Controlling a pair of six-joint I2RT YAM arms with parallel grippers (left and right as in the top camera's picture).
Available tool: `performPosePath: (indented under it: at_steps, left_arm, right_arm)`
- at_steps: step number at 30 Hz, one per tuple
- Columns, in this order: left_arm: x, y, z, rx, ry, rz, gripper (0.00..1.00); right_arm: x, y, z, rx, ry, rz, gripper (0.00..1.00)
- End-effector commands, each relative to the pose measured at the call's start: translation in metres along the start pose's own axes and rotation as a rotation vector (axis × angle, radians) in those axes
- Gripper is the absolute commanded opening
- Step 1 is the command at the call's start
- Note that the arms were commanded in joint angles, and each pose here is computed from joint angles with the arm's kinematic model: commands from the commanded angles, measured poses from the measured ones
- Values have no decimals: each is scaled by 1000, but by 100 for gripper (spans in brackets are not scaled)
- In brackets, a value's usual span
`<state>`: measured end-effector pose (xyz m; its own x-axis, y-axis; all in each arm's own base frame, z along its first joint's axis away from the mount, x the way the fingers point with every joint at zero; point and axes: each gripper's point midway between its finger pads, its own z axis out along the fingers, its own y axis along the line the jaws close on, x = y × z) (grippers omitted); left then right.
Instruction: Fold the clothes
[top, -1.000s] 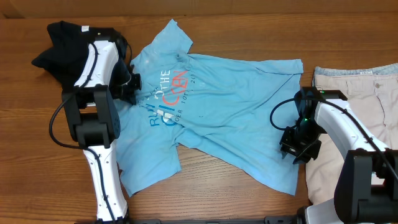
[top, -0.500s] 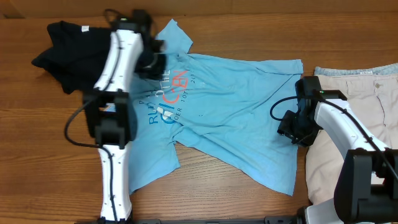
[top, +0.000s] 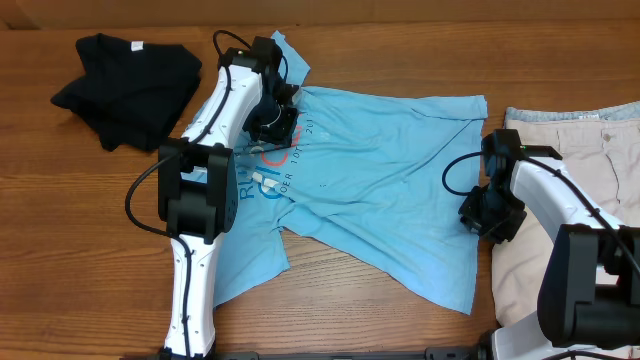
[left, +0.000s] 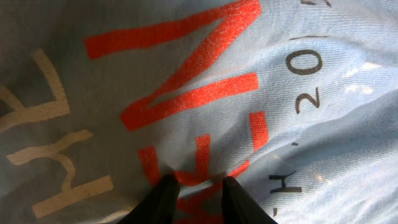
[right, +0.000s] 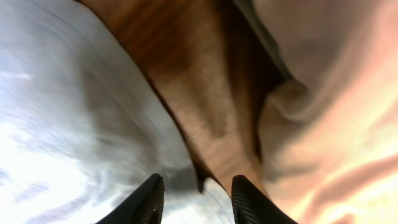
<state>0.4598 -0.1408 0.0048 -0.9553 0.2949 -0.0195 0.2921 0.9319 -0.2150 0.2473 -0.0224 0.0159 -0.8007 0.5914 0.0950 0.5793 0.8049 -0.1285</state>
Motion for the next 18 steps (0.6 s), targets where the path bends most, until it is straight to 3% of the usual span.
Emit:
performPosePath:
  at_steps: [1, 2, 3, 7, 15, 18]
  left_arm:
    - [8, 25, 9, -50, 26, -48, 28]
    - [8, 32, 9, -70, 24, -66, 25]
    - [8, 39, 8, -97, 20, -87, 21]
    - [6, 70, 2, -186, -4, -164, 6]
    - [-2, 97, -3, -135, -70, -220, 4]
    - [-11, 88, -6, -69, -100, -187, 9]
  right_arm:
    - [12, 7, 10, -59, 51, -19, 20]
    - [13, 7, 11, -57, 53, -19, 8]
    - [12, 5, 11, -47, 48, -19, 4]
    - [11, -12, 11, 24, 42, 33, 4]
    - [17, -35, 10, 93, 84, 86, 4]
    - [15, -30, 7, 61, 82, 49, 23]
